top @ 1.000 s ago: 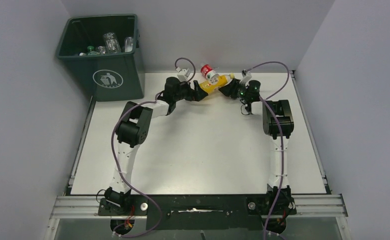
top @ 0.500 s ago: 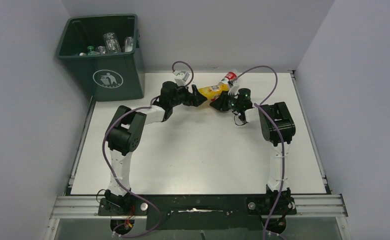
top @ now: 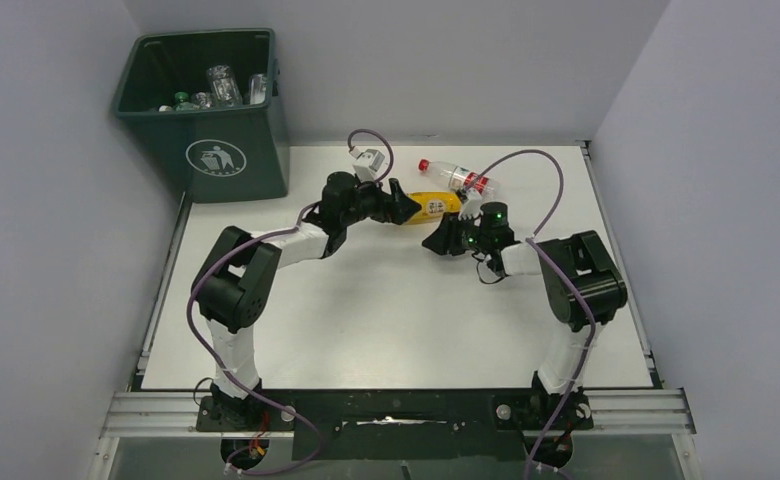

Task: Put the plastic bottles in the bin
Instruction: Adjust the plastic bottle at the center of the board.

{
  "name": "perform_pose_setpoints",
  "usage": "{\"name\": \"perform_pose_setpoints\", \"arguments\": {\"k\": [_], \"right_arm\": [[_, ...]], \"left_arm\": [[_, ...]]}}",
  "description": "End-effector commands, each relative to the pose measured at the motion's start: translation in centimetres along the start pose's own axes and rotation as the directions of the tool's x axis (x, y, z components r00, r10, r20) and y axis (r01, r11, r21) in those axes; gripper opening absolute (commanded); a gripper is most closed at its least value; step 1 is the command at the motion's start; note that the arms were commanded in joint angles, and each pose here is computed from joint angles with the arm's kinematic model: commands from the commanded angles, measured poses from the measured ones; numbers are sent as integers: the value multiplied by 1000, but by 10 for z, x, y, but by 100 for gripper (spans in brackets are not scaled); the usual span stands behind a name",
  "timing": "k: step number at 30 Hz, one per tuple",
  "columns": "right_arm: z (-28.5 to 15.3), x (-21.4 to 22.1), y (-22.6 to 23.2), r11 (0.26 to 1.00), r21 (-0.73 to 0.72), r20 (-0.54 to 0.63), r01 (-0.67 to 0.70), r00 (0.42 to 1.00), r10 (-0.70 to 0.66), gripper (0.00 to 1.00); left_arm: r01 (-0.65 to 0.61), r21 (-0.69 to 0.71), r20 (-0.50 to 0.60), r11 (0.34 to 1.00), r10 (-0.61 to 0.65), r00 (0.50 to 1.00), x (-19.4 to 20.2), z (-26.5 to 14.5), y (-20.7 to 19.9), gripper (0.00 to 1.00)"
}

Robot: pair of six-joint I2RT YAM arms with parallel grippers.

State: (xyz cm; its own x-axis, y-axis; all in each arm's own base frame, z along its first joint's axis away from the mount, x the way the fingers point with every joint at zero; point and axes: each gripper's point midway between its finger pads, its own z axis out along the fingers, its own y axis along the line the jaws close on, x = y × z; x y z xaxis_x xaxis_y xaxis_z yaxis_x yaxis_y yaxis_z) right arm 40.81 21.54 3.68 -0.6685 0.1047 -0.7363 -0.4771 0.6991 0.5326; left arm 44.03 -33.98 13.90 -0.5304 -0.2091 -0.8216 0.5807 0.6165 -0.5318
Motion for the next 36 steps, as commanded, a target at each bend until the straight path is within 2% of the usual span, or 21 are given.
{"name": "perform_pose_setpoints", "arguments": {"k": [1,3,6,9,14,17,21,23,29,36], "right_arm": [[-29,-11,30,998,-1,45,68,997,-68,48],[-45,-14,44,998,-4,61,69,996,-69,59],[-65,-36,59,997,13,110,82,990,-83,69],[-76,-70,61,993,72,133,90,986,-99,74],[-79,-127,40,982,173,175,76,979,-106,76],[-72,-145,17,963,252,148,95,980,-136,80],[-65,-167,-23,937,339,141,83,980,-138,95],[-63,-176,-43,918,387,137,91,978,-155,98],[-60,-194,-91,870,480,124,111,973,-193,98],[-54,-197,-115,874,466,114,140,970,-216,98]], "left_arm": [[-56,47,83,997,52,995,-35,-8,-35,86],[-65,47,82,997,61,995,-37,-8,-41,86],[-66,48,86,997,62,994,-41,-8,-45,86],[-65,46,81,997,61,995,-42,-6,-48,86],[-67,32,52,997,65,997,-34,-6,-49,86],[-78,14,39,997,77,996,-31,-11,-48,86],[-103,-14,29,995,104,994,-31,-17,-44,86],[-107,-19,25,994,108,994,-31,-18,-43,86],[-111,-20,5,994,111,994,-27,-16,-39,87],[-104,-26,2,994,104,995,-33,-19,-29,87]]}}
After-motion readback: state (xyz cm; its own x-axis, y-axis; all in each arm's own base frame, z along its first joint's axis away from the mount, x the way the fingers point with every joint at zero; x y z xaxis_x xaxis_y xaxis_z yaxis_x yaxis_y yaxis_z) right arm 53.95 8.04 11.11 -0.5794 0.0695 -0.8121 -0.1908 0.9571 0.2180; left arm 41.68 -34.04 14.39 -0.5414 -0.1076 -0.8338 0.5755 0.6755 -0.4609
